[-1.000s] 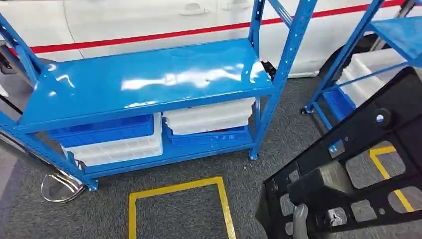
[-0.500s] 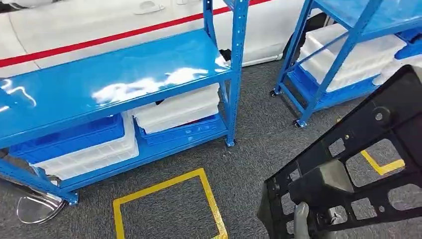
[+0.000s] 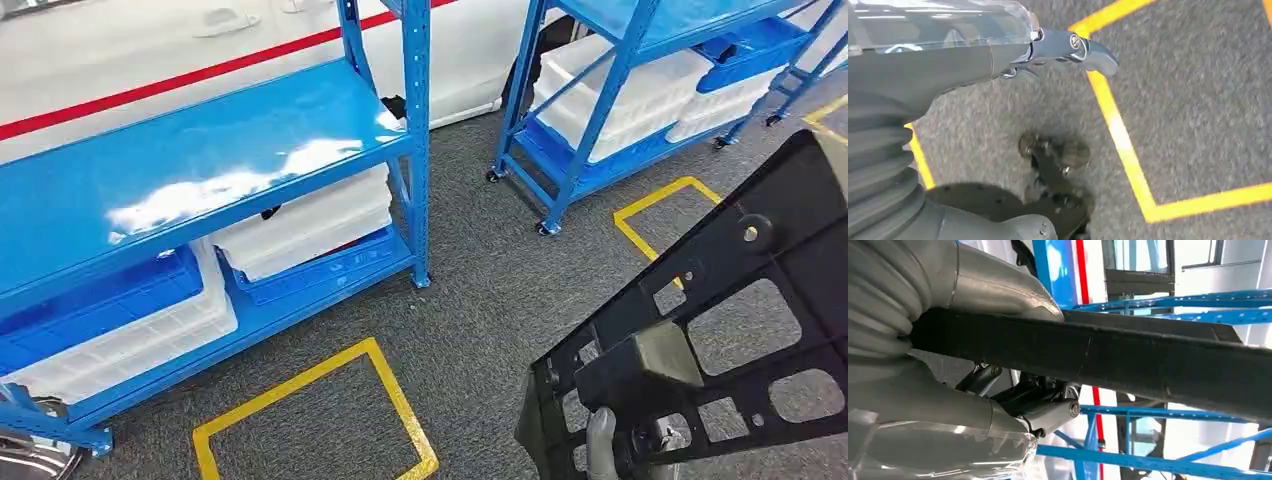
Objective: Take the parts from the cabinet and place them on the table.
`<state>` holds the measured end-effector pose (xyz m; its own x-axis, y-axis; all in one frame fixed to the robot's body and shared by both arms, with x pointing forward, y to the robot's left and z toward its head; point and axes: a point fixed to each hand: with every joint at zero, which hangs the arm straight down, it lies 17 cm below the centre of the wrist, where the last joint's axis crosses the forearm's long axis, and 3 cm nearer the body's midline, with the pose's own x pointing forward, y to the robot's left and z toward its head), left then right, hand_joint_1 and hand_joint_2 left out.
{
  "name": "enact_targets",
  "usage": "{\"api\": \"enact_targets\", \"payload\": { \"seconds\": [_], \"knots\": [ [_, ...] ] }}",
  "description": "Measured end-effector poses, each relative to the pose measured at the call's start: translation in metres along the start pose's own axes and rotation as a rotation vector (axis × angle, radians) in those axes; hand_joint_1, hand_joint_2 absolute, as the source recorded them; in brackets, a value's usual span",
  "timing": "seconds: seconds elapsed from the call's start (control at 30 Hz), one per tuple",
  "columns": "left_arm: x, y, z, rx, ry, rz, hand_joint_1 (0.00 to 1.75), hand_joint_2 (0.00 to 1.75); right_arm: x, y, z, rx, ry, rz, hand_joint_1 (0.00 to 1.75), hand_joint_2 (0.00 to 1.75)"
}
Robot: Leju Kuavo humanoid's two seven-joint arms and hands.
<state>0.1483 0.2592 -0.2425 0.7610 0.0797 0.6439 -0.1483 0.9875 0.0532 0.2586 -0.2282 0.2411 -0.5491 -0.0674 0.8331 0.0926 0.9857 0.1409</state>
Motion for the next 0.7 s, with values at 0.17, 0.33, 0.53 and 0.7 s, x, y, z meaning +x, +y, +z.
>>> {"api": "enact_targets", "payload": {
  "seconds": [0.17, 0.33, 0.53, 0.7],
  "knots": [
    [-0.0008, -0.0006, 0.0006, -0.001, 0.000, 0.001, 0.00, 1.75, -0.0010, -0.0006, 0.0006, 0.000, 0.005, 0.002, 1.75, 1.75],
    [0.0038, -0.0032, -0.0009, -0.005, -0.010, 0.002, 0.00, 1.75, -0.0008, -0.0006, 0.0008, 0.000, 0.005, 0.001, 1.75, 1.75],
    [0.0057, -0.0037, -0.0017, -0.005, -0.013, 0.003, 0.00, 1.75, -0.0009, -0.0008, 0.0011, -0.004, 0.007, 0.000, 1.75, 1.75],
    [0.0009, -0.0037, 0.0007, -0.008, -0.007, -0.003, 0.00, 1.75, -0.0008, 0.0005, 0.0014, 0.002, 0.007, -0.005, 1.75, 1.75]
  ]
}}
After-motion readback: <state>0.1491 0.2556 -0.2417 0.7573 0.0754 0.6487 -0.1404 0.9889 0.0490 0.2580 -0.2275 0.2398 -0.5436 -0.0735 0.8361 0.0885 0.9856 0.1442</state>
